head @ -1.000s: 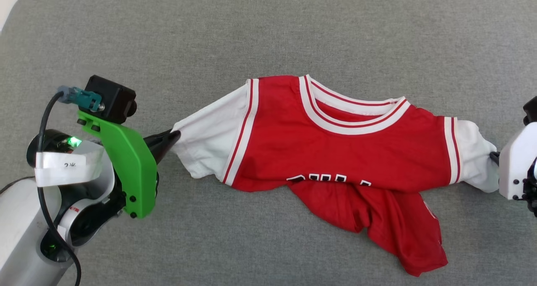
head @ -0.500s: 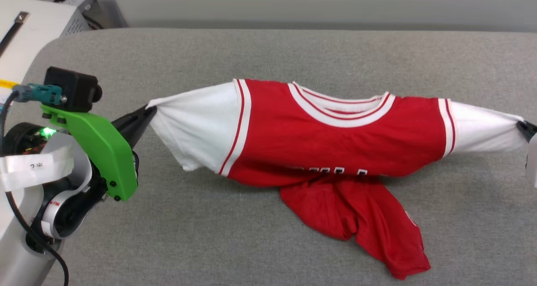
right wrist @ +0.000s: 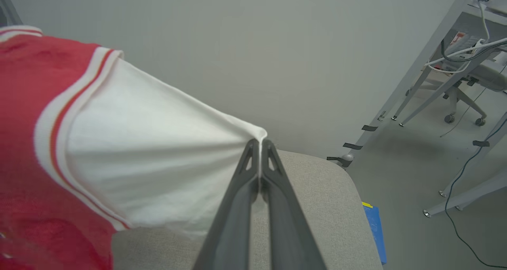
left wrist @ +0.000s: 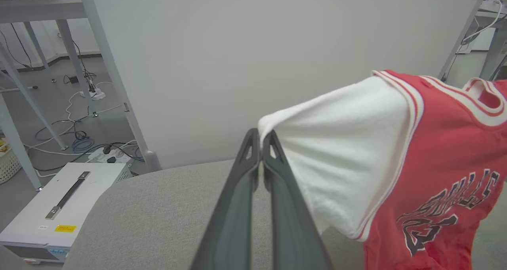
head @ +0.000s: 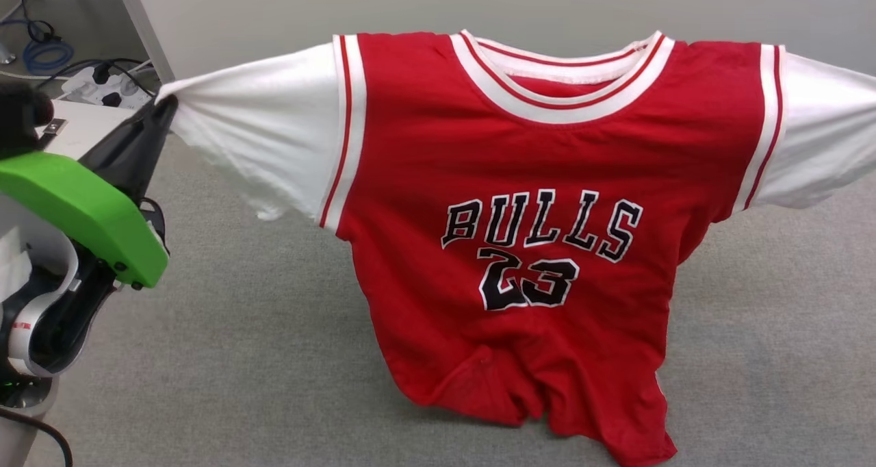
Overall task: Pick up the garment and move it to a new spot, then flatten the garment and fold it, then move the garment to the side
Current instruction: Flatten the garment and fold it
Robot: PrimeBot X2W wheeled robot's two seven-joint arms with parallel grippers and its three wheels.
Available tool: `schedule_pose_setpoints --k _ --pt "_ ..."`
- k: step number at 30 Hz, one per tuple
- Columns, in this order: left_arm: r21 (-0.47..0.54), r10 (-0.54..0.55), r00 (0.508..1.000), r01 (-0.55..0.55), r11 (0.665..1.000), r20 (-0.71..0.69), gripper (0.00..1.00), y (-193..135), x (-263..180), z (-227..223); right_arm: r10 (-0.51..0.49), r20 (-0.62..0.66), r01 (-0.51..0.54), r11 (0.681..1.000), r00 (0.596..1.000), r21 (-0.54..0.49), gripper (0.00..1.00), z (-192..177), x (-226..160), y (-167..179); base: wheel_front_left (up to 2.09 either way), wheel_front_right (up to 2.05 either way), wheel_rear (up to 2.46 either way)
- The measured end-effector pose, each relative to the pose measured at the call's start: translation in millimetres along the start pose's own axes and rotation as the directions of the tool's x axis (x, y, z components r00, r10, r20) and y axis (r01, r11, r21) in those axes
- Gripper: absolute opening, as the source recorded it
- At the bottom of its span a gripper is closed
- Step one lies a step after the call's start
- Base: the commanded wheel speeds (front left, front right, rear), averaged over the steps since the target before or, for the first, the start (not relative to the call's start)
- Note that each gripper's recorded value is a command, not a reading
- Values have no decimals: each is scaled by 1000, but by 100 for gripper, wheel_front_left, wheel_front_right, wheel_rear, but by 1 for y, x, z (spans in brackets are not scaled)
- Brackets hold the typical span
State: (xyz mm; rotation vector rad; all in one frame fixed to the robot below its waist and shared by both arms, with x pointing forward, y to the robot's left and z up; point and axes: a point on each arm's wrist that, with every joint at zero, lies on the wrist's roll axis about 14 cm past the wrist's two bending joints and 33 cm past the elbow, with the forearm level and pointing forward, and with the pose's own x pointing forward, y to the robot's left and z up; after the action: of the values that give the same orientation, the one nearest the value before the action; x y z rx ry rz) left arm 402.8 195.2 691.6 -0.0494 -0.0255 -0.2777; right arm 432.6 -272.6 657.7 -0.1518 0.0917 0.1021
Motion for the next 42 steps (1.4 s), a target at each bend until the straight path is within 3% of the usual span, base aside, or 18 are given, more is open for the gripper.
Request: schedule_pose_setpoints --k 10,20,31,42 --pt "44 7 986 -14 999 169 0 9 15 53 -14 171 15 1000 985 -1 0 66 11 -7 0 0 0" --pt "75 23 969 -43 996 246 0 37 60 95 -47 264 40 999 963 31 0 102 60 -19 0 0 0" --pt "145 80 960 -122 982 267 0 84 159 114 -109 324 94 994 940 60 0 129 156 -30 0 0 0" --pt "159 99 930 -165 973 354 0 103 265 97 -211 390 170 976 896 137 0 116 236 -50 0 0 0"
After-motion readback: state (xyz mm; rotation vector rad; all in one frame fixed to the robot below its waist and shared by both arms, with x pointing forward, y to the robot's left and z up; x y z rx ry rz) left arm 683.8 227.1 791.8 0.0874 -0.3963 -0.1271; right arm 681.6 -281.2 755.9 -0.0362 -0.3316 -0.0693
